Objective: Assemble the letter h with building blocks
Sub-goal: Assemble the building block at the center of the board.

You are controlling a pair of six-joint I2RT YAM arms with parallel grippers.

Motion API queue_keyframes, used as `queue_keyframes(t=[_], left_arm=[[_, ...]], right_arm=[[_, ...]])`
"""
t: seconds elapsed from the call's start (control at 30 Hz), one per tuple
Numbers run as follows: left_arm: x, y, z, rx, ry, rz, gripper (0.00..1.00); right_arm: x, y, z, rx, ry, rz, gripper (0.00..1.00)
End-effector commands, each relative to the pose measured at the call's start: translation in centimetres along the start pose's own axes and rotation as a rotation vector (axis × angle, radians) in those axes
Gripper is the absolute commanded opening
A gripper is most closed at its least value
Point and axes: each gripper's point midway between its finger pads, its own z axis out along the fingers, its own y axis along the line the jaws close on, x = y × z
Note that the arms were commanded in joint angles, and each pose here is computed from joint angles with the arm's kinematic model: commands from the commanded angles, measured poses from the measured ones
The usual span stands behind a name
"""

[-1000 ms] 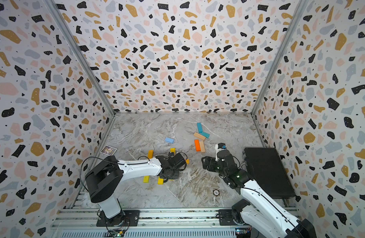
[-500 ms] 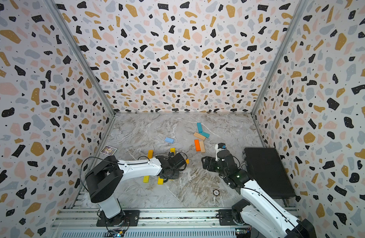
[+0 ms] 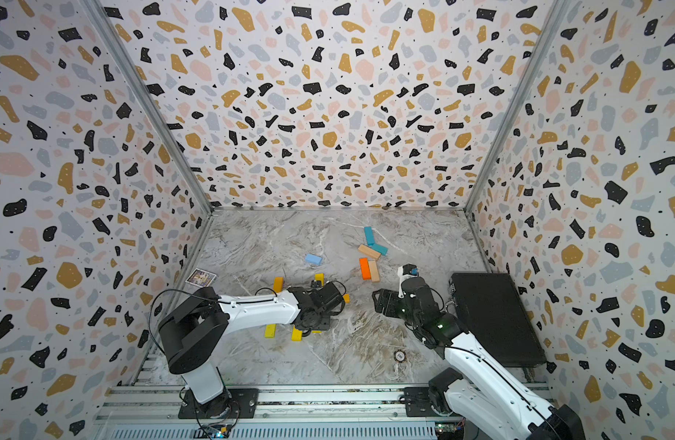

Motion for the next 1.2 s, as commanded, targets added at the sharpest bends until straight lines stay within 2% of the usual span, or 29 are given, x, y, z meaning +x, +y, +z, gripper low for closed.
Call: queue_keyframes(t=[0.0,0.1,0.2,0.37,0.4,0.5,0.6,0.7,0.77,0.87,1.0,1.17], left_arm=[[-2.5,-1.0,-2.1,0.031,-0.078,0.012,0.55],[-3.8,-1.6,-3.9,0.056,-0.122,0.018,0.60],[-5.7,-2.2,-7.5,0.104,-0.193,0.037,0.65],[-9.1,-1.6,-17.3,0.259,-0.409,0.028,0.75],[-9.3,-1.3,-19.0,0.292,-0.444,0.027,0.78],[-9.0,0.4,-23.5,0.385,-0.539,0.055,0.99],[-7.7,3.1,-26.5,0.433,-0.614,0.082,0.99],[-6.3,6.0,-28.4,0.443,-0.683,0.101,0.99],[-5.3,7.4,-29.0,0.456,-0.719,0.113,0.99],[-4.0,8.2,-28.9,0.471,-0.722,0.160,0.99],[-2.8,8.8,-28.4,0.451,-0.692,0.227,0.99],[-1.8,9.4,-28.1,0.441,-0.685,0.284,0.99]], right_arm=[[-0.3,0.2,-0.2,-0.012,-0.015,0.008,0.85],[-0.3,0.2,-0.3,-0.016,-0.018,0.011,0.86],[-0.4,0.3,-0.5,-0.032,-0.031,0.014,0.88],[-0.3,1.1,-0.5,-0.078,-0.028,-0.010,0.88],[-0.2,1.5,-0.3,-0.098,-0.016,-0.018,0.87],[0.5,3.0,0.4,-0.175,0.029,-0.054,0.82],[1.8,4.2,1.5,-0.208,0.075,-0.104,0.79],[4.4,5.5,2.4,-0.144,0.167,-0.240,0.79],[6.5,6.4,3.0,-0.144,0.228,-0.271,0.79],[9.3,7.7,3.6,-0.142,0.278,-0.316,0.79],[12.5,9.0,4.2,-0.080,0.335,-0.467,0.79],[14.6,10.3,5.3,-0.018,0.359,-0.585,0.80]])
